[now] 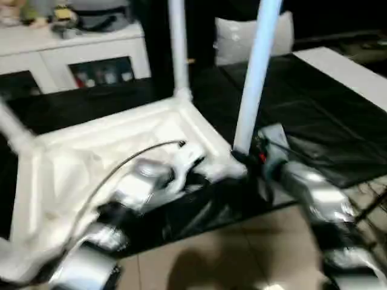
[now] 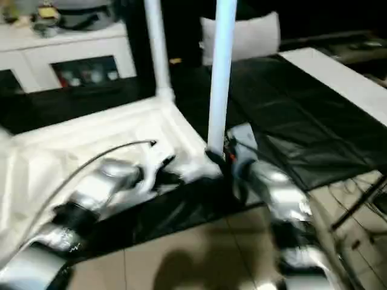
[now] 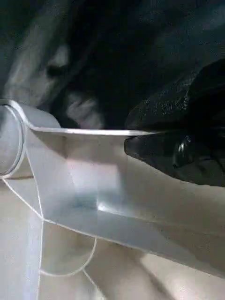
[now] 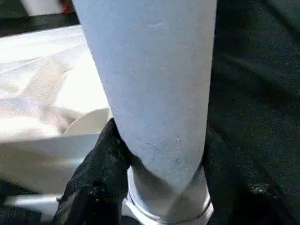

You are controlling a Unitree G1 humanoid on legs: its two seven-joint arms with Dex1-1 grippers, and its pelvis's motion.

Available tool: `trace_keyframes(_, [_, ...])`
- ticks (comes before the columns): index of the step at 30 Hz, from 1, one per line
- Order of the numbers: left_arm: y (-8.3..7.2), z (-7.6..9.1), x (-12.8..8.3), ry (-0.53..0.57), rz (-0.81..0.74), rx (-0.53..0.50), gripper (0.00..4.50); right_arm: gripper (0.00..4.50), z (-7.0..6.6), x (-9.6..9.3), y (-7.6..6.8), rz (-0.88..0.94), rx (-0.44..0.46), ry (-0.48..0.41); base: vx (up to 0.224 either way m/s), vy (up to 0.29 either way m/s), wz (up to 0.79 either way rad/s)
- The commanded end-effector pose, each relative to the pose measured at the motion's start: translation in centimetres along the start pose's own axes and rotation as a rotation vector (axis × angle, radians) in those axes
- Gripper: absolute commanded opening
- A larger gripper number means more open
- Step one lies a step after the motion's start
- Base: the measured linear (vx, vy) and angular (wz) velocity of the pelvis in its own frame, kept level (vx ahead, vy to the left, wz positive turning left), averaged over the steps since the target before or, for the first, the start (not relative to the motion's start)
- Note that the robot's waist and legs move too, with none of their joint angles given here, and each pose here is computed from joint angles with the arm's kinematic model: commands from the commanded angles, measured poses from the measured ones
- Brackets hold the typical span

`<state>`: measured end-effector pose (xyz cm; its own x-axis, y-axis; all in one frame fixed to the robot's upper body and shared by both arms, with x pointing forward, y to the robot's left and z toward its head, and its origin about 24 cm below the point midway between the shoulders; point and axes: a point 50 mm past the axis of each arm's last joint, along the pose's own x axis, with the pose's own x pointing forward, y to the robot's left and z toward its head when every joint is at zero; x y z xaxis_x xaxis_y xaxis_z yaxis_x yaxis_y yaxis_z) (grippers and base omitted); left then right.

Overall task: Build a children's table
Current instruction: Rotate leg to tighten, then rotate table base

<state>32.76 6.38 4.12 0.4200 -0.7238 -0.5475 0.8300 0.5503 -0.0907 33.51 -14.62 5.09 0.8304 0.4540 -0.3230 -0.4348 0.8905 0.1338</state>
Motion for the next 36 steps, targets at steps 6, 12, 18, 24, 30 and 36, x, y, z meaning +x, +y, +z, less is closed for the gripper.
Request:
trace_keyframes(6, [-0.4,2.7,0.7,-0.068,0.051,0.094,0.0,2.88,-2.4,2.1,4.6,0.136,0.067,0.045,0.047,-0.036,-0.11])
trace_keyframes(12, [0.4,1.8,-0.1,-0.052,0.038,0.151,0.0,3.47,-1.8,0.7,3.1,0.18,0.009,-0.031,0.0,0.0,0.0])
trace_keyframes(18, [1.2,1.0,-1.0,-0.037,0.029,0.254,0.0,4.01,-1.3,-2.7,0.0,0.219,-0.091,-0.085,0.0,0.0,0.0])
trace_keyframes(24, [1.1,1.3,-1.9,-0.121,-0.024,0.258,0.44,4.46,-1.0,-6.3,-0.7,0.315,-0.17,-0.095,0.0,0.0,0.0])
trace_keyframes(30, [0.8,0.6,-3.6,-0.131,-0.057,0.249,0.95,4.5,-0.4,-7.0,1.3,0.474,-0.17,-0.093,0.0,0.0,0.0])
trace_keyframes(36, [1.7,-1.4,-8.0,-0.017,-0.02,0.285,1.36,4.5,0.1,-6.0,3.2,0.527,-0.184,-0.103,0.0,0.0,0.0])
